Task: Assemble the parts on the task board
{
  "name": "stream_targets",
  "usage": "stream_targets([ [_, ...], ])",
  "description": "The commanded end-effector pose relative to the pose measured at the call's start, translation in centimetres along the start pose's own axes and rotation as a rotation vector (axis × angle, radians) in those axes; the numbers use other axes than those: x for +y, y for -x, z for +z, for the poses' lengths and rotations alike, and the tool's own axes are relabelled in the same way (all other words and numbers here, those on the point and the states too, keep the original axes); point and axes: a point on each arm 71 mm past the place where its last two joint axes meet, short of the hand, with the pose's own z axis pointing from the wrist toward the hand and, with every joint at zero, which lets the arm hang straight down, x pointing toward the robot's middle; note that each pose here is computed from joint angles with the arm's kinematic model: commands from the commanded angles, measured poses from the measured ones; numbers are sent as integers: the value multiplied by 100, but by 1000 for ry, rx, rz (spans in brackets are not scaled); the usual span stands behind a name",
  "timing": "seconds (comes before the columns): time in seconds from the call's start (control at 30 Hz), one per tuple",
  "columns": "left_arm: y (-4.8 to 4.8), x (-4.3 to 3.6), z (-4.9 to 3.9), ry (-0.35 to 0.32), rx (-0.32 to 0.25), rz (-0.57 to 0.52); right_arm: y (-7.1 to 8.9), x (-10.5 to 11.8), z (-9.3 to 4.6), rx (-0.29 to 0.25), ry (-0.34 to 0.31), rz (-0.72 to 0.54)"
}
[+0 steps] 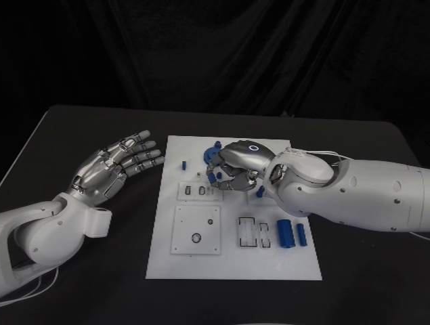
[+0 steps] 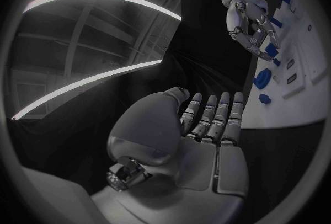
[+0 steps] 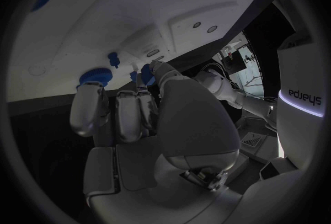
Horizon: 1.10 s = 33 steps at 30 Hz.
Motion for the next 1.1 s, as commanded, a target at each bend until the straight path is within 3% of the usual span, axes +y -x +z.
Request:
stream_targets([
  [0.03,-20,-76,6,-120,14,-14,-82,-16,16,62,-25,-39],
  [1.1,-16,-59,19,-105,20,-18,-181,-17,6,100,-58,-57],
])
